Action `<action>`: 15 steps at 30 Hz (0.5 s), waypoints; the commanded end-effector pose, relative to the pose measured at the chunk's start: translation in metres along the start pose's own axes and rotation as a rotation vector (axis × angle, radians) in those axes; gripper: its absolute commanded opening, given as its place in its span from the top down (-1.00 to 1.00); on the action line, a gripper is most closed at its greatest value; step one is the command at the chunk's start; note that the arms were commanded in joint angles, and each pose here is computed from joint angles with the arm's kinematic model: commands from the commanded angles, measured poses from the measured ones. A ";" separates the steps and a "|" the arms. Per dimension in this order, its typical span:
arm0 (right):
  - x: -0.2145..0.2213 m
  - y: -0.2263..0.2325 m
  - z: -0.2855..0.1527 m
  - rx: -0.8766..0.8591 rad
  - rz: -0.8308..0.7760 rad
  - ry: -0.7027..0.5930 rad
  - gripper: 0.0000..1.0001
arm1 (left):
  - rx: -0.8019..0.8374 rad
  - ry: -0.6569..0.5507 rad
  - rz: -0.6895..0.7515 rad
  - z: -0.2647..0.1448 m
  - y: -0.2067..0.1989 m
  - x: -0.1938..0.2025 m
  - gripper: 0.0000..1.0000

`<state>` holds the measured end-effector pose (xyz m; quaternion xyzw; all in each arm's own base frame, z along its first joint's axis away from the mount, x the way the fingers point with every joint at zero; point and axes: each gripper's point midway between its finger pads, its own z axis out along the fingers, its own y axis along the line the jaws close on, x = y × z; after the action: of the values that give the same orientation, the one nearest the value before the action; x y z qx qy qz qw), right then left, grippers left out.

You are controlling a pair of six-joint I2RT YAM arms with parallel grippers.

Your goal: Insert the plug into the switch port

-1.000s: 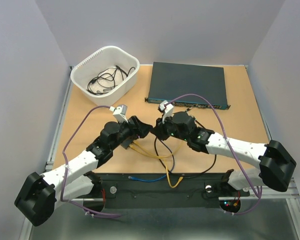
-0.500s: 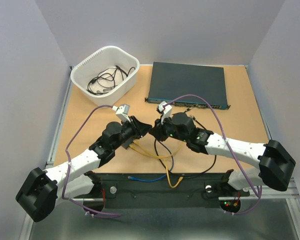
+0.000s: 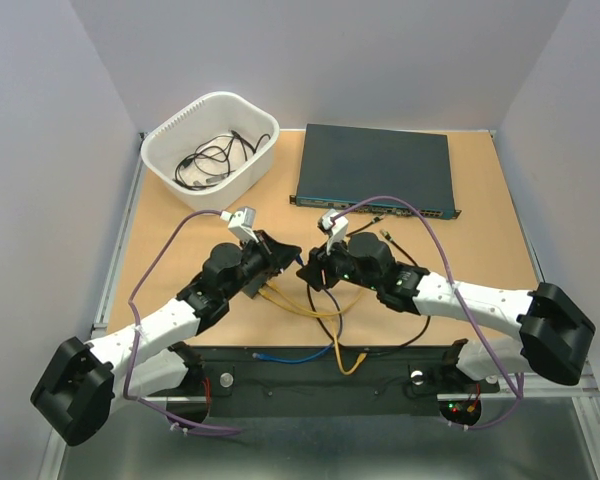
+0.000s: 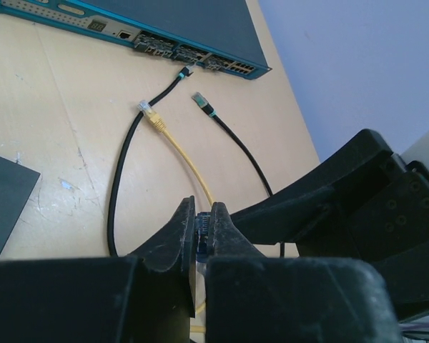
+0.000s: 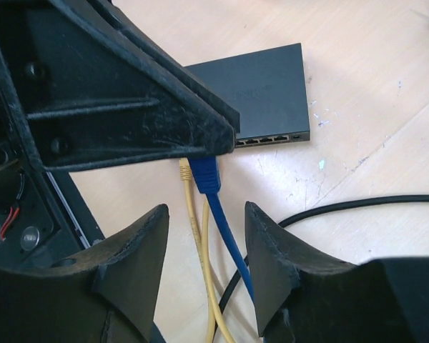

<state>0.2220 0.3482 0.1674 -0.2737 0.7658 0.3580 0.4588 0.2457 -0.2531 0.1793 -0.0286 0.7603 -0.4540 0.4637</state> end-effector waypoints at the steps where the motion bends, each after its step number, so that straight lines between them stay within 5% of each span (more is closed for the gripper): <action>1: -0.023 0.008 -0.006 -0.016 0.005 -0.091 -0.04 | 0.043 -0.065 0.001 -0.004 -0.014 -0.017 1.00; 10: -0.026 0.010 -0.002 -0.024 0.015 -0.105 0.13 | 0.042 -0.057 -0.002 -0.006 -0.012 -0.014 1.00; 15: -0.030 0.014 0.001 -0.041 0.023 -0.121 0.55 | 0.041 -0.056 -0.002 -0.006 -0.012 -0.014 1.00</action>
<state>0.2229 0.3491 0.1737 -0.2612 0.7605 0.3681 0.4669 0.2455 -0.2507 0.1855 -0.0325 0.7542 -0.4563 0.4711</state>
